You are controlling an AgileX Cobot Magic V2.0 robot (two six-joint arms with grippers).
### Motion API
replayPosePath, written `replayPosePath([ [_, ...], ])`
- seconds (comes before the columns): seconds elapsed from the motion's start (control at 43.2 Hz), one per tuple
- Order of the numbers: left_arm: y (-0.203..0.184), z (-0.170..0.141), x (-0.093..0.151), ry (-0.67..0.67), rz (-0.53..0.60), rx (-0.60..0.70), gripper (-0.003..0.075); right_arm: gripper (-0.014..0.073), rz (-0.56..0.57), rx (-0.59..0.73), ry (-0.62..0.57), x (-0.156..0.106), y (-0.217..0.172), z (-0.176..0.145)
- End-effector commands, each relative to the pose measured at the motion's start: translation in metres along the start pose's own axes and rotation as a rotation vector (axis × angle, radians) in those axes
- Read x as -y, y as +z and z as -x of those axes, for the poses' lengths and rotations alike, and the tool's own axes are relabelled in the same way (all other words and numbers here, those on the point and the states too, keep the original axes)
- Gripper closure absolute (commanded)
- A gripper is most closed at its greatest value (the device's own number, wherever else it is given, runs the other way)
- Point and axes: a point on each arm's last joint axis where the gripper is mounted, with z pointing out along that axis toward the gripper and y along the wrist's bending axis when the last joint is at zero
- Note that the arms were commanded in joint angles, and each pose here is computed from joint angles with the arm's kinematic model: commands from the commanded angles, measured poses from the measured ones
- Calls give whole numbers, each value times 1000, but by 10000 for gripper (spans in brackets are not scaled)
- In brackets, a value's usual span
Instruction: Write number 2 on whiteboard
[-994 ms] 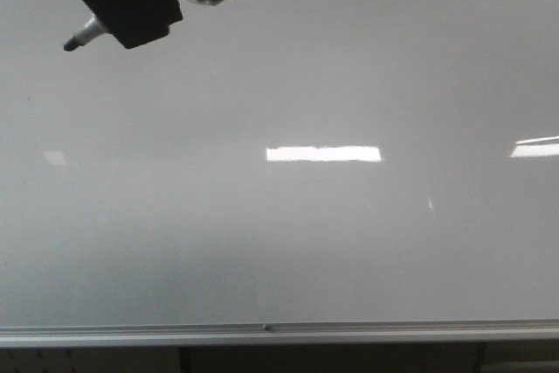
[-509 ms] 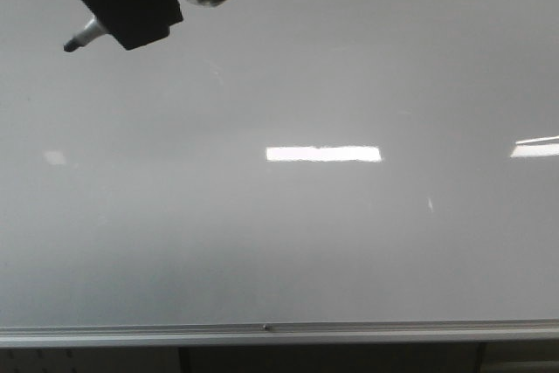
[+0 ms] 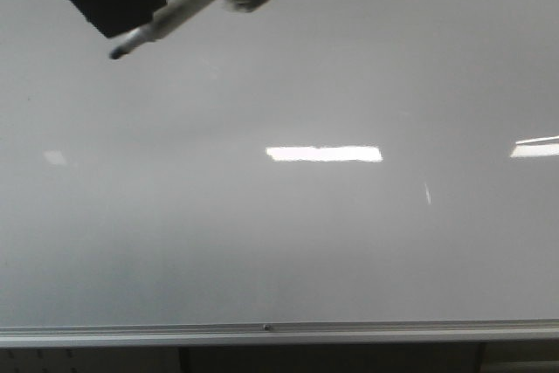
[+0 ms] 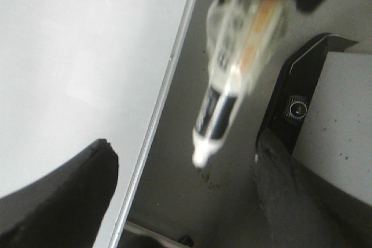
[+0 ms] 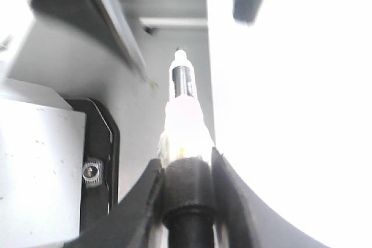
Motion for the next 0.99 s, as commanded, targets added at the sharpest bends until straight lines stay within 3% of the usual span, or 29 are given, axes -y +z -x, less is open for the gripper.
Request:
replayPosePath([
  [0.0, -31, -10, -5, -116, 73, 108, 219, 579, -124, -2, 77, 2, -36, -3],
  [0.162, -45, -41, -13, -281, 147, 175, 220, 579, -230, -75, 304, 5, -65, -27],
  [0.347, -53, -77, -18, -505, 242, 247, 221, 579, -355, -26, 593, -4, -88, -54],
  [0.578, -55, -94, -17, -557, 296, 295, 221, 578, -524, 144, 709, -30, -85, -85],
  [0.763, -55, -92, -18, -555, 305, 314, 221, 578, -700, 385, 727, -51, -73, -112],
  [0.971, -55, -92, -19, -554, 309, 321, 221, 578, -764, 427, 783, -58, -47, -142],
])
